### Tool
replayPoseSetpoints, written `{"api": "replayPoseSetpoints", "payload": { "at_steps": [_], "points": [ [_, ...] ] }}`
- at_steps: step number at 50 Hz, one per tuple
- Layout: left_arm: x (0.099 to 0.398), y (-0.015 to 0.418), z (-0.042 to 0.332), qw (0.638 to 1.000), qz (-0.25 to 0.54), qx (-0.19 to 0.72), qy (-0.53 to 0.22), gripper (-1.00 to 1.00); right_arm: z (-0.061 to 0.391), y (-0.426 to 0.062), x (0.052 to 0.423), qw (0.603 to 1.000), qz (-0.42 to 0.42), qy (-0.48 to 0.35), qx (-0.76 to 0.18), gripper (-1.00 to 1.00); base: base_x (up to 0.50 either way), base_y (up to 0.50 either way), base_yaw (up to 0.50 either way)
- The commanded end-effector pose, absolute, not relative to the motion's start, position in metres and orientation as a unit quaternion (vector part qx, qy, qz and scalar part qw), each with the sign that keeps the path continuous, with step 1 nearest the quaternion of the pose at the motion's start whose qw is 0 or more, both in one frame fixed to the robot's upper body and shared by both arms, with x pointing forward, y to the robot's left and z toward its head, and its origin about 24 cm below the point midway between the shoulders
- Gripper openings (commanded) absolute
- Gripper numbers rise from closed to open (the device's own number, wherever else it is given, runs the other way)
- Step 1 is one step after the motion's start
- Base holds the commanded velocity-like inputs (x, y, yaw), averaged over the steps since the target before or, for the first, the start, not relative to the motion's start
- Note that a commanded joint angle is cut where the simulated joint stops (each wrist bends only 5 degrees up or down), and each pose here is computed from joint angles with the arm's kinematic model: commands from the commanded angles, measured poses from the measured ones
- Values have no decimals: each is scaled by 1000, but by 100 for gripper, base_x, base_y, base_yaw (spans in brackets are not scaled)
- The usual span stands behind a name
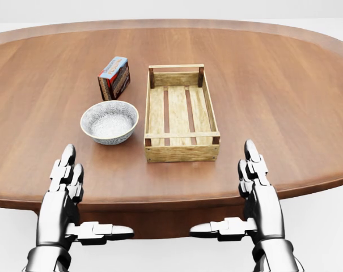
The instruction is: Pick up the bowl on the left and put it in the tray.
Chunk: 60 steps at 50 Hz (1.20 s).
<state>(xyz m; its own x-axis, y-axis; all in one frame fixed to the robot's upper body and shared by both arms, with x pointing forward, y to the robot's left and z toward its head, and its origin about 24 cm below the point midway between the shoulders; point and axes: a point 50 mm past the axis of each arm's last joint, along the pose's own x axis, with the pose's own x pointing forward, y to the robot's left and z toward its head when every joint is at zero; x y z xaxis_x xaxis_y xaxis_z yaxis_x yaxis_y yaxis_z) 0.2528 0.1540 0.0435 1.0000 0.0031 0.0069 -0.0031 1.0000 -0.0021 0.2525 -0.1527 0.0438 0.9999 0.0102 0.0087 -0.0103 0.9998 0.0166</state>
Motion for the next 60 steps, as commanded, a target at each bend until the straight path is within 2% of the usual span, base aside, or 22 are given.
{"api": "replayPoseSetpoints", "payload": {
  "at_steps": [1,7,18,23,28,32,35,36,44,49,60],
  "points": [
    [249,166,53,1000,6,-13,-14,100,50,-158,250,999,18,-15,23,100,0,0,0],
    [245,172,67,999,13,-20,-30,100,53,-159,249,999,22,-18,28,100,0,0,0],
    [224,185,115,990,25,-28,-137,100,66,-160,245,999,22,-28,17,100,0,0,0],
    [220,190,126,986,32,-23,-160,100,72,-159,245,999,24,-40,11,100,0,0,0],
    [221,197,127,985,42,-20,-164,100,84,-157,243,997,26,-66,0,100,0,0,0],
    [222,202,127,985,50,-21,-163,100,110,-157,235,992,25,-122,-14,100,0,0,0],
    [222,202,127,985,50,-21,-163,100,110,-157,235,992,25,-123,-14,100,0,0,0],
    [220,206,127,985,55,-20,-162,100,134,-155,224,984,26,-176,-26,100,0,0,0],
    [221,211,124,985,63,-22,-157,100,179,-151,195,958,28,-280,-47,100,0,0,0],
    [217,213,131,983,65,-22,-173,100,191,-152,186,949,23,-309,-58,100,0,0,0],
    [217,213,131,983,64,-22,-172,100,187,-153,189,952,23,-299,-57,100,0,6,0]
  ]
}}
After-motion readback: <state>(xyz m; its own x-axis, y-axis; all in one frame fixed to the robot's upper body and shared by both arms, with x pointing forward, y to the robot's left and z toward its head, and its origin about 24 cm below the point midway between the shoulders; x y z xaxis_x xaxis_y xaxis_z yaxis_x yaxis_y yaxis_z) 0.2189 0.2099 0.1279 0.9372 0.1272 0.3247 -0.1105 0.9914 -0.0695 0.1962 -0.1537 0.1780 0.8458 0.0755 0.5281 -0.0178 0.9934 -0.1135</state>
